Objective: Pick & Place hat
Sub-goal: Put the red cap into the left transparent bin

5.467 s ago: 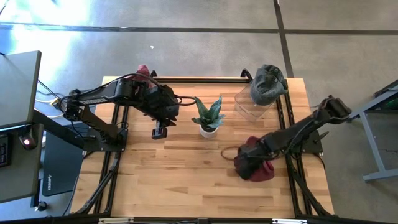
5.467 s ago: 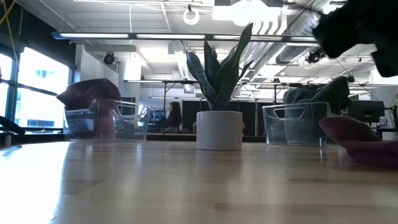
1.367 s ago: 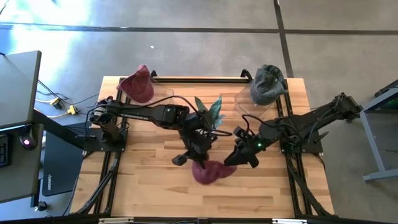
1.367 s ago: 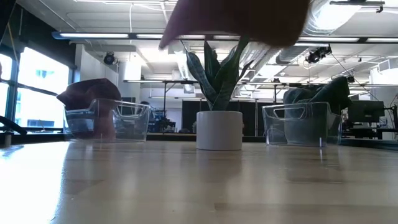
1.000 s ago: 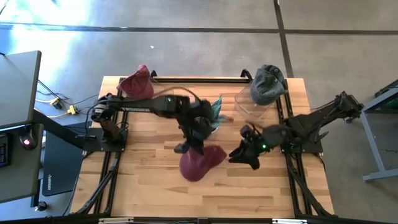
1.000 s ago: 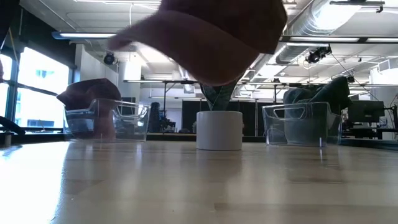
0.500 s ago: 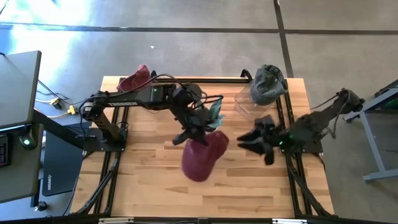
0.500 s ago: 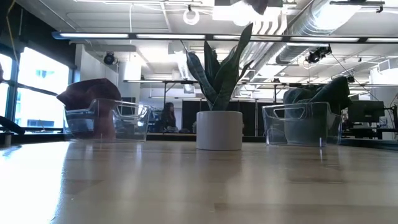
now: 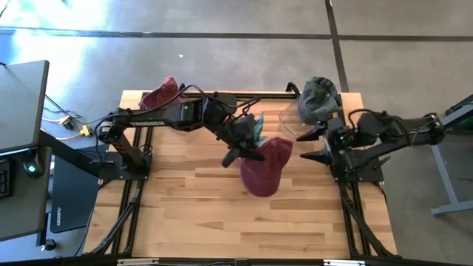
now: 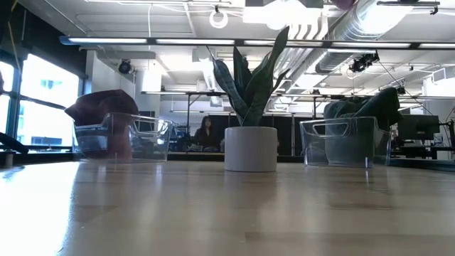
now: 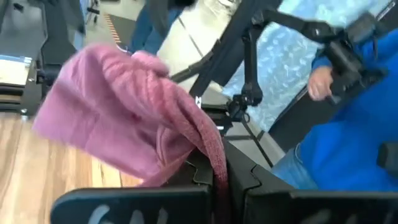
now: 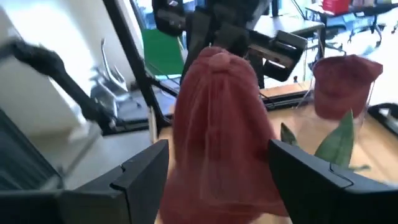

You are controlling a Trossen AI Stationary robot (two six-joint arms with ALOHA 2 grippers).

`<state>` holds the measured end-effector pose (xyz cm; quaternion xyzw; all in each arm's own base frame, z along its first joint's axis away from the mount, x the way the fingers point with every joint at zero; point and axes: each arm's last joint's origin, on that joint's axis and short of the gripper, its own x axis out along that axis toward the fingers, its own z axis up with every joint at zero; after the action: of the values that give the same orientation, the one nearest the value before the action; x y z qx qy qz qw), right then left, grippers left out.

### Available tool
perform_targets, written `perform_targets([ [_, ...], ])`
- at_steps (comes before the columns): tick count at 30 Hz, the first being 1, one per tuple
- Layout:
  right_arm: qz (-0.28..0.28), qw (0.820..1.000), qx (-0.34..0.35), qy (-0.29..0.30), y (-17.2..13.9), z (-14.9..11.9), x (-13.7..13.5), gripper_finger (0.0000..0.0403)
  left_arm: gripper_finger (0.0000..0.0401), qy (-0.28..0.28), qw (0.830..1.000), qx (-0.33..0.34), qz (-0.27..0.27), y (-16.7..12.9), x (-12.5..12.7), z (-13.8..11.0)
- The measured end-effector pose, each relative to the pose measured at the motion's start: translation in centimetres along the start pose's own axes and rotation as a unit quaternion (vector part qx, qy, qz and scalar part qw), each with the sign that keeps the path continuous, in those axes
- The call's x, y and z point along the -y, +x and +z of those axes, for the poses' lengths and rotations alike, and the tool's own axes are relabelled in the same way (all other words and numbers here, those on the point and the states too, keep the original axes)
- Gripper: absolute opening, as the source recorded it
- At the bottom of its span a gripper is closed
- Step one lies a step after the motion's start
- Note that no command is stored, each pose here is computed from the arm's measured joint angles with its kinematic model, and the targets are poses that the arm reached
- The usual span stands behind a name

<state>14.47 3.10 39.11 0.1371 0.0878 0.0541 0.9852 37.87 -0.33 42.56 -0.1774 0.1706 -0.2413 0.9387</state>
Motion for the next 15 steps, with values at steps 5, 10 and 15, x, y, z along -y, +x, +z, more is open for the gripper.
perform_targets([
  [5, -0.025, 0.997, -0.022, -0.063, 1.9, -0.1, 1.3, 0.0268, 0.0000, -0.050, 0.999, -0.010, 0.013, 1.1, -1.0, -0.7],
  [10, 0.050, 0.994, -0.056, -0.079, 4.0, -0.3, 2.4, 0.0262, 0.0000, -0.086, 0.996, -0.007, 0.013, 2.1, -1.7, -0.9],
  [15, 0.114, 0.987, -0.092, -0.060, 5.3, -0.7, 3.2, 0.0242, 0.0000, -0.091, 0.996, -0.009, 0.023, 2.0, -1.7, -1.0],
])
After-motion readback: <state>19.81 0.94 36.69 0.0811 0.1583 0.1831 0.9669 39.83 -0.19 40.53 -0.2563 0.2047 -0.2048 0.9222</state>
